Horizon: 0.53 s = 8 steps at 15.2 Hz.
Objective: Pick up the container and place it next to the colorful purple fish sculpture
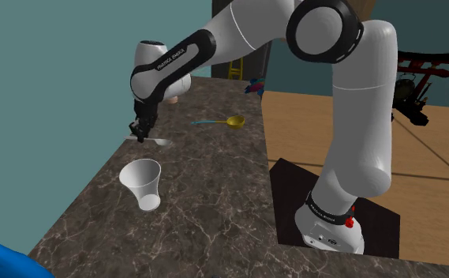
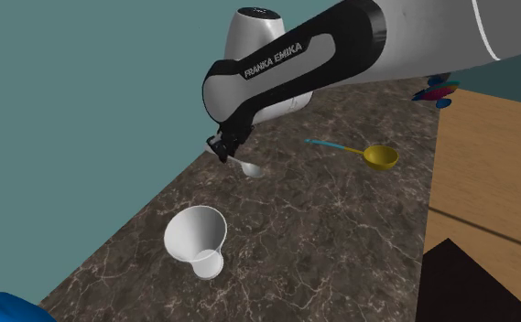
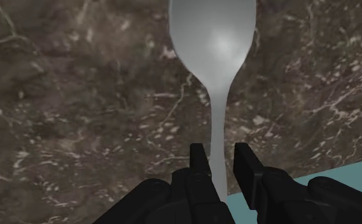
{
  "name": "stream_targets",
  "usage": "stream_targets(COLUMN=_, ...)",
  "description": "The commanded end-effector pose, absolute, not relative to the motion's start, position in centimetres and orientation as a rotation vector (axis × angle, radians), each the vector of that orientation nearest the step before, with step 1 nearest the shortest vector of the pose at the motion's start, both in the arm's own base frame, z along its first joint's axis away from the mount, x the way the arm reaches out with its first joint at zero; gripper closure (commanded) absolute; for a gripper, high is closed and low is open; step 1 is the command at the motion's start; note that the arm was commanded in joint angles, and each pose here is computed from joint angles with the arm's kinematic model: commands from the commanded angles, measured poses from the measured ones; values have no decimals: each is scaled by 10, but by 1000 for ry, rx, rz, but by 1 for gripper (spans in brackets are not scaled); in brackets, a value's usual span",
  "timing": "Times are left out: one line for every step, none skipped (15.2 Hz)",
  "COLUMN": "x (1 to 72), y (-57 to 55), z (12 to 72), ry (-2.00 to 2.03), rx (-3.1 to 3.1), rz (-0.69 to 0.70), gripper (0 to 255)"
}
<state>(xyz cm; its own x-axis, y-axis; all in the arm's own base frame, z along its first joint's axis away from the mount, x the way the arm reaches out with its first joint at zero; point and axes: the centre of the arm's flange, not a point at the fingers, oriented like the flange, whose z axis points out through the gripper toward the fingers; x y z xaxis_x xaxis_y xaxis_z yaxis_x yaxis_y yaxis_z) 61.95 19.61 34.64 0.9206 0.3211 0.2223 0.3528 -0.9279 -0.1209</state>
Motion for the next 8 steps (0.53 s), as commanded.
stream_targets(x=619, y=197, z=356, ry=-516, rx=-2922, rz=-298, gripper=255)
stream_targets(x=619, y=197, z=362, ry=-516, rx=-2922, rz=-298, gripper=255)
stream_targets(x=619, y=197, z=367, ry=-516, rx=-2922, rz=-298, gripper=255)
stream_targets(x=619, y=197, z=372, ry=-516, rx=-2922, rz=-298, gripper=255)
stream_targets(x=619, y=197, z=378, ry=-516, rx=-2922, rz=-298, gripper=255)
stream_targets(x=619, y=197, z=383, ry=-516, rx=-2922, rz=-298, gripper=255)
stream_targets(x=619, y=197, z=388, ry=-516, rx=-2922, rz=-298, gripper=255)
stream_targets(x=619, y=197, z=393, ry=-516, rx=-2922, rz=-298, gripper=255)
